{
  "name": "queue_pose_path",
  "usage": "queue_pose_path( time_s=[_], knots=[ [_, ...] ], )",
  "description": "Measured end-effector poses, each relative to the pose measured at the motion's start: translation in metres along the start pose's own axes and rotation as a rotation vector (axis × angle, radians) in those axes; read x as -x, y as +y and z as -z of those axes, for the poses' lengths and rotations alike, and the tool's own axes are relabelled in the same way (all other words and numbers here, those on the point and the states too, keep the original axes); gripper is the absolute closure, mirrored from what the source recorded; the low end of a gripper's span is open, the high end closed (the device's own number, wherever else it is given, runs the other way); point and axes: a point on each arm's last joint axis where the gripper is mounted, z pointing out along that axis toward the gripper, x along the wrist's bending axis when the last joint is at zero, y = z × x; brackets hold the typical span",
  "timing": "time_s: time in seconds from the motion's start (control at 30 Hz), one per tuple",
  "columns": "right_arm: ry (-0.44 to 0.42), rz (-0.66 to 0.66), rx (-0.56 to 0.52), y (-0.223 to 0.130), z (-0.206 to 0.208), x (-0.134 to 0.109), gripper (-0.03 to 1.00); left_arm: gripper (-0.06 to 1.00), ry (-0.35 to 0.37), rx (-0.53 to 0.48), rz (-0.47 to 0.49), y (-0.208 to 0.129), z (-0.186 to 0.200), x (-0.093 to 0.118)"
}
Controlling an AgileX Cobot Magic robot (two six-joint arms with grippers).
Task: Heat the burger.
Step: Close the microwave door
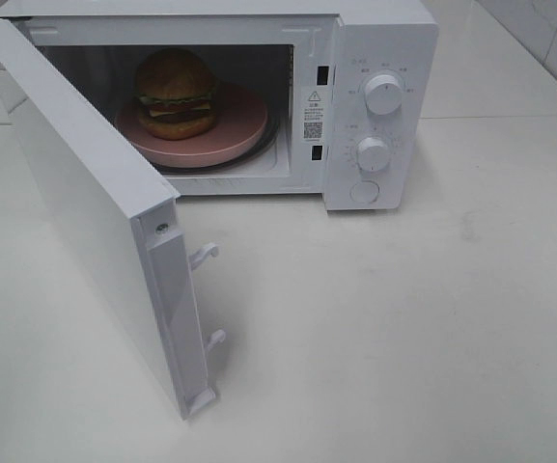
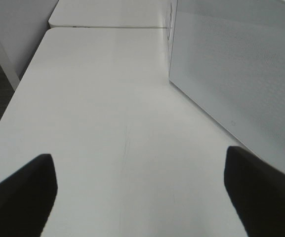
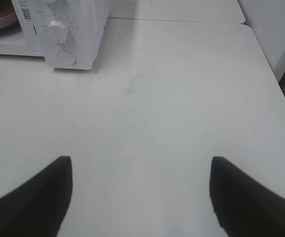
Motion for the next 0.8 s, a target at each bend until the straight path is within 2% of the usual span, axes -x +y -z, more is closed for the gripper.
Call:
queue_pose_path(
  time_s=[0.07,0.1,0.13,0.17,0.2,0.23,0.27,0.37,0.4,0.43,0.47,0.5,0.67,0.8],
  knots=[
    [0.0,0.0,0.0,0.0,0.0,0.0,0.22,0.22,0.0,-0.003,0.0,0.014,-0.013,0.0],
    [0.0,0.0,0.0,0.0,0.0,0.0,0.22,0.22,0.0,-0.003,0.0,0.014,-0.013,0.0],
    [0.0,0.0,0.0,0.0,0.0,0.0,0.22,0.27,0.0,-0.005,0.0,0.017,-0.018,0.0],
    [0.0,0.0,0.0,0.0,0.0,0.0,0.22,0.4,-0.004,-0.011,0.003,0.024,-0.026,0.001],
    [0.0,0.0,0.0,0.0,0.0,0.0,0.22,0.4,-0.004,-0.011,0.003,0.024,-0.026,0.001],
    [0.0,0.0,0.0,0.0,0.0,0.0,0.22,0.47,-0.004,-0.015,0.003,0.027,-0.03,0.001],
    [0.0,0.0,0.0,0.0,0.0,0.0,0.22,0.61,-0.004,-0.022,0.003,0.032,-0.039,0.001],
    [0.0,0.0,0.0,0.0,0.0,0.0,0.22,0.66,-0.009,-0.031,0.008,0.034,-0.044,0.001],
    [0.0,0.0,0.0,0.0,0.0,0.0,0.22,0.8,-0.026,-0.038,0.027,0.039,-0.053,0.003],
    [0.0,0.0,0.0,0.0,0.0,0.0,0.22,0.86,-0.036,-0.045,0.039,0.04,-0.057,0.004],
    [0.0,0.0,0.0,0.0,0.0,0.0,0.22,0.86,-0.036,-0.045,0.039,0.04,-0.057,0.004],
    [0.0,0.0,0.0,0.0,0.0,0.0,0.22,0.93,-0.049,-0.057,0.051,0.044,-0.066,0.005],
    [0.002,-0.001,0.0,0.0,0.0,0.0,0.22,0.94,-0.058,-0.023,0.006,0.05,-0.089,0.006],
    [0.002,-0.001,0.0,0.0,0.0,0.0,0.22,0.94,-0.043,0.036,-0.017,0.042,-0.116,0.005]
  ],
)
